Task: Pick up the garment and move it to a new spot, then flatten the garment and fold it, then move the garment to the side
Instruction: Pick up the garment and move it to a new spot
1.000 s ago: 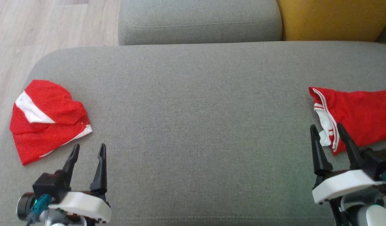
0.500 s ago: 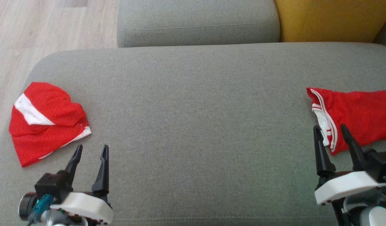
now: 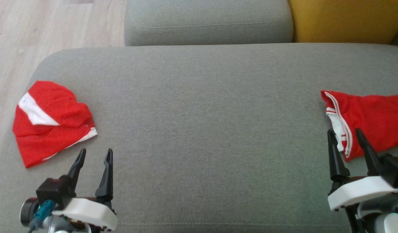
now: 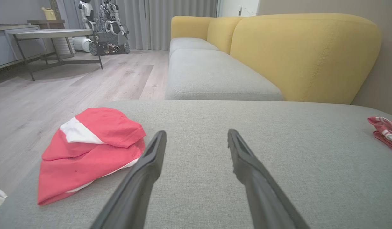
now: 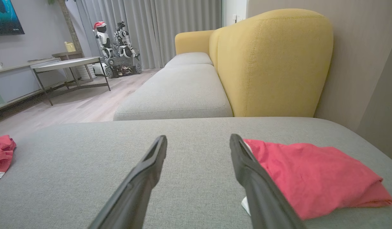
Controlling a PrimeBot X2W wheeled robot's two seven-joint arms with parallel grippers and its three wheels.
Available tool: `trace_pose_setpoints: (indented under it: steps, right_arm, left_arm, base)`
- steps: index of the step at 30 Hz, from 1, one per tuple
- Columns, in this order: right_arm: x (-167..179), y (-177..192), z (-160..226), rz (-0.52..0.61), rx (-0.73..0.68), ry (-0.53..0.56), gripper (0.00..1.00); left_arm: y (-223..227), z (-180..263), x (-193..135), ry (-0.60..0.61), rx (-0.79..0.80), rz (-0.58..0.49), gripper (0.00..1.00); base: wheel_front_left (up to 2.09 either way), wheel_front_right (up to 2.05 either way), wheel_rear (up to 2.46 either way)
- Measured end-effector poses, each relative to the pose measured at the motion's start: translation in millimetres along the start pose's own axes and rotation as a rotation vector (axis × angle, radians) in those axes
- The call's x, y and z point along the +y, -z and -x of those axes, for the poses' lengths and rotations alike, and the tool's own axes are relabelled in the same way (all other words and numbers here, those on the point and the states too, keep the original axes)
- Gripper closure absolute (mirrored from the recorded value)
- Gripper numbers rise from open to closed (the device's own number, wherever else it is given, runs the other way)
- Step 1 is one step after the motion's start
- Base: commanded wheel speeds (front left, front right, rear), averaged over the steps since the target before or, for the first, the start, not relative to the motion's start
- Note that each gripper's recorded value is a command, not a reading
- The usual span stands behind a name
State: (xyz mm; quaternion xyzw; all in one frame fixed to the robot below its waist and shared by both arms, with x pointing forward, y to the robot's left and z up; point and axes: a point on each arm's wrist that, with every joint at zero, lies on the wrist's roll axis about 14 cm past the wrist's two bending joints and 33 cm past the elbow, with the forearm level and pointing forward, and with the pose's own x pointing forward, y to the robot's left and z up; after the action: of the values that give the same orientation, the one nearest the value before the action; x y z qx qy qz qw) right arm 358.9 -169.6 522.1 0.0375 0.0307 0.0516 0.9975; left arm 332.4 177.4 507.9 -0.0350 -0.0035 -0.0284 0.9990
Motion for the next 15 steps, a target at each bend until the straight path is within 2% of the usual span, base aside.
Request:
trace_pose_setpoints:
  steps: [6, 15]
  right_arm:
    - [13.6, -1.6, -9.5, 0.004, 0.0, -0.044, 0.0]
    - [62.8, -3.9, -29.2, -0.011, -0.002, -0.197, 0.0]
  left_arm:
    - [-5.2, 5.3, 13.6, -0.048, -0.017, -0.003, 0.0]
    - [-18.4, 33.7, 56.6, -0.2, -0.059, -0.015, 0.0]
  base:
    - [0.0, 0.0, 0.0]
    - [0.0, 0.0, 0.0]
